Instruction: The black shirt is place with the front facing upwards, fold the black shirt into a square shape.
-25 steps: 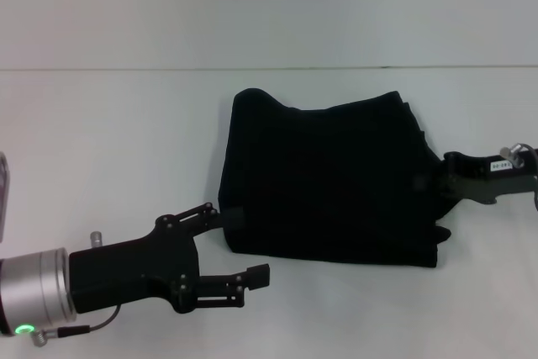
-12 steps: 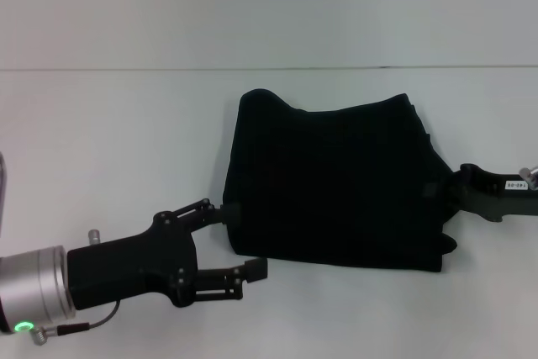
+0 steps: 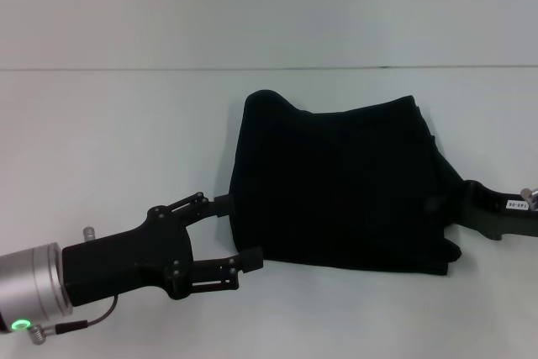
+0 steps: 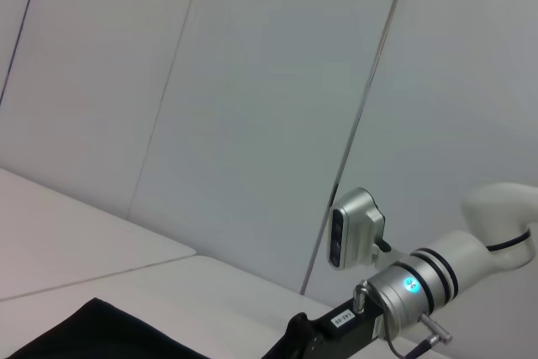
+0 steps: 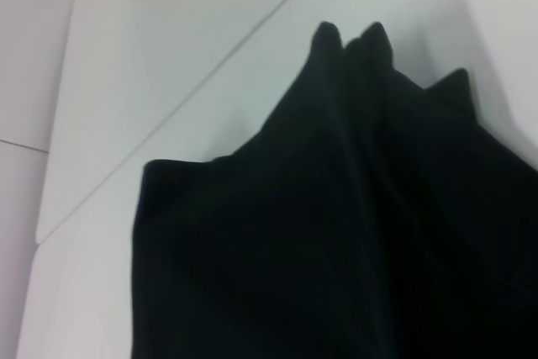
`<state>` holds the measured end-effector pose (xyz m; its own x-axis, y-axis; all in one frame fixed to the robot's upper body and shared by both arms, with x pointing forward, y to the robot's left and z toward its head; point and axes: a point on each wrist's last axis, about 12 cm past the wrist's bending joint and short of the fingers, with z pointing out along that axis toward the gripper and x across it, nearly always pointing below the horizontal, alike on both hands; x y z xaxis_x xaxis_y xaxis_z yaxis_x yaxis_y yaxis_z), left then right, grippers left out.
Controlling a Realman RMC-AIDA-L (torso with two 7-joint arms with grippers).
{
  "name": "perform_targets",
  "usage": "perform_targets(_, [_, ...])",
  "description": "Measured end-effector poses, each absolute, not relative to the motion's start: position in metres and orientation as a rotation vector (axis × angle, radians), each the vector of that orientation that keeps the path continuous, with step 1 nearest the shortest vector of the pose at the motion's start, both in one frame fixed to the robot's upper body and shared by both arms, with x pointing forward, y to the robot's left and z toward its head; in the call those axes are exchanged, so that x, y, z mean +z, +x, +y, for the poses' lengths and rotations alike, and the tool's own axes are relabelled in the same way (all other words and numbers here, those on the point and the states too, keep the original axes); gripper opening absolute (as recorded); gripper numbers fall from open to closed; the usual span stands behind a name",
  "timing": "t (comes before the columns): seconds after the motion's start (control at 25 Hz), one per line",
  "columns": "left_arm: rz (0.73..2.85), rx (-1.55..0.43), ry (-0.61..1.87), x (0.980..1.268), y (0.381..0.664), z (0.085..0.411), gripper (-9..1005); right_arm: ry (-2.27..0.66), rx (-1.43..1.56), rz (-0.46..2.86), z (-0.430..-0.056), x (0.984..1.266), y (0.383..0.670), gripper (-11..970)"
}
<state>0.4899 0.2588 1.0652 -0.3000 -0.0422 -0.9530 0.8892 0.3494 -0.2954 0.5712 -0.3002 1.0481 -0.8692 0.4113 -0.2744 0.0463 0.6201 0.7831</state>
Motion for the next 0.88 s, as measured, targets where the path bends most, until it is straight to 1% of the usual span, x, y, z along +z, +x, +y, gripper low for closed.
perform_targets(0.4, [1.596, -1.155, 0.743, 1.067, 0.492, 0.260, 948, 0.393, 1.164, 2.385, -0.304, 1.044, 0.566, 54])
perform_targets(0.56, [1.614, -1.174, 0.705, 1.069, 0.494, 0.263, 948, 0.377, 1.197, 2.297, -0.315, 1.044, 0.556, 55])
perform_targets(0.76, [1.635, -1.200, 0.637, 1.070, 0.496, 0.267, 948, 0.310, 1.217, 2.024, -0.334, 1.050, 0.535, 239])
perform_targets(0.88, [1.648, -1.226, 0.589, 1.070, 0.497, 0.268, 948, 0.145, 1.152, 1.864, -0.337, 1.057, 0.526, 377])
